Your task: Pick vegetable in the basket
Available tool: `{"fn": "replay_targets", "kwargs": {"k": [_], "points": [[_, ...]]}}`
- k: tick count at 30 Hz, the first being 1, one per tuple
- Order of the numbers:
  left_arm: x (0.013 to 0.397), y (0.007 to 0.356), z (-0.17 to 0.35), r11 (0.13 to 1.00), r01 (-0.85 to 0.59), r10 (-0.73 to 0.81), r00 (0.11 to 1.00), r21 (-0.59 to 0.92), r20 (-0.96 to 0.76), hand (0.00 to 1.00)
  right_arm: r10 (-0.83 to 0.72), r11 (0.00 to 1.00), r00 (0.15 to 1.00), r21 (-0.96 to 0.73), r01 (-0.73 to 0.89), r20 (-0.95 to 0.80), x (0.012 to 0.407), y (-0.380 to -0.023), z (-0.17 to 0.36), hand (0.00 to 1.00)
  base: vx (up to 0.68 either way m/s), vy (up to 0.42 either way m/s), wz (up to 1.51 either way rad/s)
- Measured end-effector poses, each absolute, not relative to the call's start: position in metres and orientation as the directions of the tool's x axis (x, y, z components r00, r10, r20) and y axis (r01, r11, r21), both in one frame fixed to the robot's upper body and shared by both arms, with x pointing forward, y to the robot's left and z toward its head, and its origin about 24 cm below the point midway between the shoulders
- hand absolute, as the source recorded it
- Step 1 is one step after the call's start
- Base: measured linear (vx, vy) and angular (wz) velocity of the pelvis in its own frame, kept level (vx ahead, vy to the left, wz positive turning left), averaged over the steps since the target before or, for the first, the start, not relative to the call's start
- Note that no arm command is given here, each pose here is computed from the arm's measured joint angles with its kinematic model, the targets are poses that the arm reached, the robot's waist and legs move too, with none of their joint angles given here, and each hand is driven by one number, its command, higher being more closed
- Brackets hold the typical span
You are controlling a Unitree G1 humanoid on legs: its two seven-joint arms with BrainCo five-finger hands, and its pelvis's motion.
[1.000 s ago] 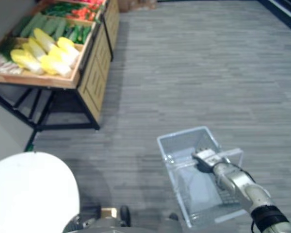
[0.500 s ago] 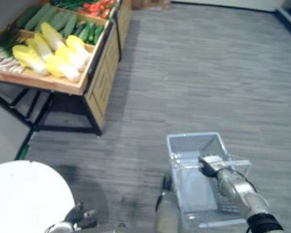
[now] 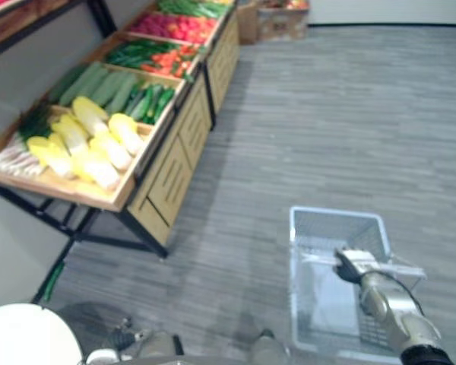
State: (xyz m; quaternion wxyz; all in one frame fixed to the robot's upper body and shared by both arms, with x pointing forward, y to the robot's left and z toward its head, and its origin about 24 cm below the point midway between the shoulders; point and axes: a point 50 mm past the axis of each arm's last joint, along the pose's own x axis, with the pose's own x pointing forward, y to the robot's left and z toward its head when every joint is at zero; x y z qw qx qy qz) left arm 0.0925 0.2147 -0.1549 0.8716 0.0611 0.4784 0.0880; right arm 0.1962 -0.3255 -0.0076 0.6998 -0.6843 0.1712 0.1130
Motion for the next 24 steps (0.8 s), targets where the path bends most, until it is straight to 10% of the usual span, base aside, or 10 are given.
{"fn": "replay_targets", "kwargs": {"k": [24], "points": [[0.074,0.231,-0.156,0.969,-0.055,0.236,0.478,0.239,-0.846,0.0,-0.035,0.157,0.898,-0.89,-0.428,-0.438,0.187,-0.292,-0.044,1.0,0.28,0.075,0.31]]}}
